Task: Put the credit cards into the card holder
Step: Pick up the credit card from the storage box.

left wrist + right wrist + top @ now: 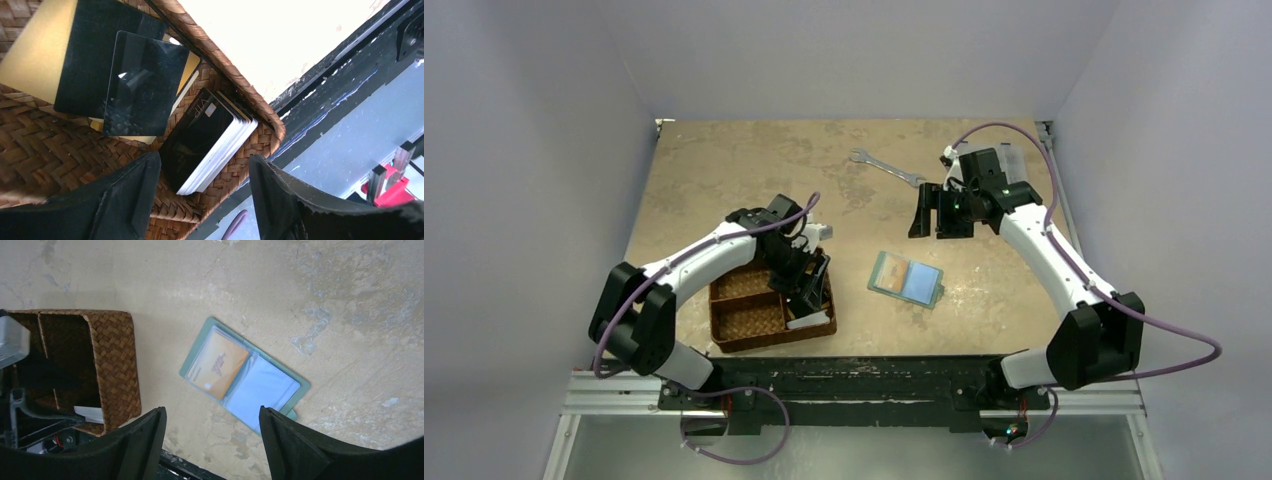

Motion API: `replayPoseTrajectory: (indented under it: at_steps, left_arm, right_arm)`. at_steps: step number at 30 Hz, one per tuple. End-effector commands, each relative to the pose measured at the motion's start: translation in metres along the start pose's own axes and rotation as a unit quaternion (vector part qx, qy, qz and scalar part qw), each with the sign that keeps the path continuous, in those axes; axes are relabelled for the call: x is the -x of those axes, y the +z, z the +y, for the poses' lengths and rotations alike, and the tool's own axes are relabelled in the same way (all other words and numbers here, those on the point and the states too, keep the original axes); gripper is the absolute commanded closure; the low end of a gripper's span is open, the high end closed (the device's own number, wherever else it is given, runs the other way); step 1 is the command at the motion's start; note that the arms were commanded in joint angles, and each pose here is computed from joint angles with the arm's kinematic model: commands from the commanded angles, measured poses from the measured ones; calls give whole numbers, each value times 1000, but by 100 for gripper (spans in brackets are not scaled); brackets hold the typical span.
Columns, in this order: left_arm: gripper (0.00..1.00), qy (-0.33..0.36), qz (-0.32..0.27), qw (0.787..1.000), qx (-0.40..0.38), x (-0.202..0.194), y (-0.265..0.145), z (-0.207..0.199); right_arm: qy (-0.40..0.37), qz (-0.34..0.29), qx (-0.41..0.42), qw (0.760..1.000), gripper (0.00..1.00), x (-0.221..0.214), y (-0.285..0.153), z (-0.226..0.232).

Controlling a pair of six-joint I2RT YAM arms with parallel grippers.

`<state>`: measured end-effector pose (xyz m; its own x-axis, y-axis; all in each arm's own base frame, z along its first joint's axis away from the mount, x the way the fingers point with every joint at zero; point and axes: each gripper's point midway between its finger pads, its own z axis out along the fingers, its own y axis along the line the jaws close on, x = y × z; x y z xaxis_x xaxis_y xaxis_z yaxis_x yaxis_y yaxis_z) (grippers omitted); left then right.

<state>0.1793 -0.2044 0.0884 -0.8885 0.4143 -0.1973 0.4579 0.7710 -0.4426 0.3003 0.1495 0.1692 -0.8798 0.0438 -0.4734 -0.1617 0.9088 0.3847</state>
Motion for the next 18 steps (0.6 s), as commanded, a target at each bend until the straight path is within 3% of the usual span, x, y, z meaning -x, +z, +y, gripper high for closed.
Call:
replayPoseTrajectory:
  at_steps: [1, 18]
  left_arm:
    - [32, 9, 31, 999, -42, -2, 10, -5]
    - [37, -3, 68, 994, -87, -6, 25, -11]
  right_arm:
    - [-7, -4, 6, 1000, 25, 1, -4, 1]
    - [-15, 17, -4, 1000, 27, -1, 0, -5]
